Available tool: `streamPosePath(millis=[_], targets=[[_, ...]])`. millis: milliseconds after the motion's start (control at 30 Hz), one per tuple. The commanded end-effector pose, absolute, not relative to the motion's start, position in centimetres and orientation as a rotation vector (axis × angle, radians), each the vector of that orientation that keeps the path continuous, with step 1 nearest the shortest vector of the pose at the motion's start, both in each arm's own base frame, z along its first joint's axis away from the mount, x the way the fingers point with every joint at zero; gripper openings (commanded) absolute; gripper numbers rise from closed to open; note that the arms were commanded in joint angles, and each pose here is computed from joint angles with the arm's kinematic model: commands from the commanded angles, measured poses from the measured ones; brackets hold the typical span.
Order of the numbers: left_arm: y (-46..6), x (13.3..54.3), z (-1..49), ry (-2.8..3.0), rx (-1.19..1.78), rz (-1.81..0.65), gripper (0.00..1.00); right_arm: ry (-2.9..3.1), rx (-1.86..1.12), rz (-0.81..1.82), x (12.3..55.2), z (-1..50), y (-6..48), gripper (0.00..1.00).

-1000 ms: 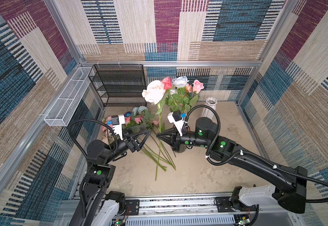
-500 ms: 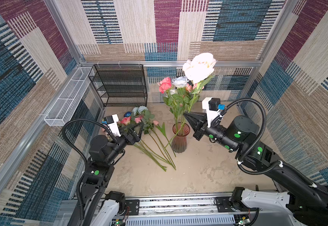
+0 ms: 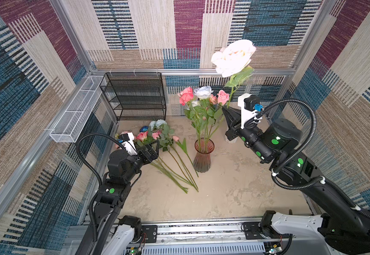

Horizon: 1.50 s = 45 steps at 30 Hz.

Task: Arrange flowers in a vase
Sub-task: Place the flower in the vase.

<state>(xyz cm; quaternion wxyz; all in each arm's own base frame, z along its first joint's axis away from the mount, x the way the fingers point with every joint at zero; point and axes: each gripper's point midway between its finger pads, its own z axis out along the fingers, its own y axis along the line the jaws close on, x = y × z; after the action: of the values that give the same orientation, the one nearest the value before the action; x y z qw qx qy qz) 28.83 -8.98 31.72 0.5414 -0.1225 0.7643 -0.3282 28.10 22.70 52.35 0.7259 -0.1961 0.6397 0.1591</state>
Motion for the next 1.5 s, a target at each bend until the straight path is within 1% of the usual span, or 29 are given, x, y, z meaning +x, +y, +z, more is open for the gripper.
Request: streamPosePath(millis=[0, 167, 433, 500, 567, 633, 700, 733, 800, 867, 967, 1033, 1133, 1267, 1333, 1400, 1467], targets=[[-8.8, 29.0, 31.5, 1.818, -0.278, -0.751, 0.99, 1.459, -0.467, 0.390, 30.0, 49.9, 23.5, 0.00], [-8.8, 29.0, 30.7, 1.837, -0.281, -0.747, 0.99, 1.552, -0.502, 0.480, 32.2, 44.3, 25.5, 0.00], [-8.3, 29.1, 29.1, 1.882, -0.328, -0.718, 0.99, 1.697, -0.523, 0.586, 32.8, 37.1, 27.7, 0.00], [-8.2, 29.3, 28.4, 1.903, -0.350, -0.711, 0.99, 1.743, -0.526, 0.604, 32.8, 35.3, 28.0, 0.08], [-8.2, 29.5, 27.7, 1.925, -0.369, -0.707, 0.98, 1.779, -0.521, 0.618, 32.8, 34.0, 28.2, 0.21], [-8.2, 29.7, 27.0, 1.949, -0.387, -0.703, 0.96, 1.806, -0.518, 0.625, 32.7, 33.2, 28.1, 0.37], [-8.2, 29.9, 26.6, 1.967, -0.397, -0.700, 0.94, 1.805, -0.515, 0.637, 32.4, 33.3, 28.0, 0.52], [-8.2, 30.0, 26.3, 1.977, -0.403, -0.701, 0.93, 1.800, -0.509, 0.643, 32.1, 33.5, 27.9, 0.57], [-8.3, 30.2, 26.1, 1.984, -0.408, -0.702, 0.92, 1.780, -0.502, 0.662, 31.6, 34.2, 27.5, 0.64], [-8.2, 30.4, 25.7, 1.996, -0.425, -0.693, 0.91, 1.764, -0.495, 0.684, 30.9, 34.9, 27.2, 0.68], [-7.5, 30.8, 24.4, 2.036, -0.478, -0.647, 0.86, 1.732, -0.479, 0.720, 29.7, 36.1, 26.5, 0.72], [-7.1, 31.3, 23.5, 2.065, -0.503, -0.609, 0.76, 1.710, -0.461, 0.741, 28.9, 37.0, 25.9, 0.73], [-7.1, 32.7, 21.4, 2.119, -0.533, -0.569, 0.65, 1.686, -0.444, 0.772, 27.9, 37.7, 25.2, 0.72], [-7.6, 34.8, 17.7, 2.220, -0.580, -0.549, 0.54, 1.669, -0.428, 0.799, 27.1, 38.1, 24.7, 0.68], [-7.5, 35.6, 15.4, 2.257, -0.611, -0.522, 0.45, 1.660, -0.423, 0.808, 26.7, 38.3, 24.4, 0.67], [-6.7, 35.8, 13.3, 2.291, -0.667, -0.453, 0.42, 1.657, -0.416, 0.810, 26.4, 38.4, 24.1, 0.65], [-5.6, 35.6, 11.3, 2.314, -0.716, -0.364, 0.41, 1.656, -0.415, 0.810, 26.2, 38.4, 23.9, 0.65]])
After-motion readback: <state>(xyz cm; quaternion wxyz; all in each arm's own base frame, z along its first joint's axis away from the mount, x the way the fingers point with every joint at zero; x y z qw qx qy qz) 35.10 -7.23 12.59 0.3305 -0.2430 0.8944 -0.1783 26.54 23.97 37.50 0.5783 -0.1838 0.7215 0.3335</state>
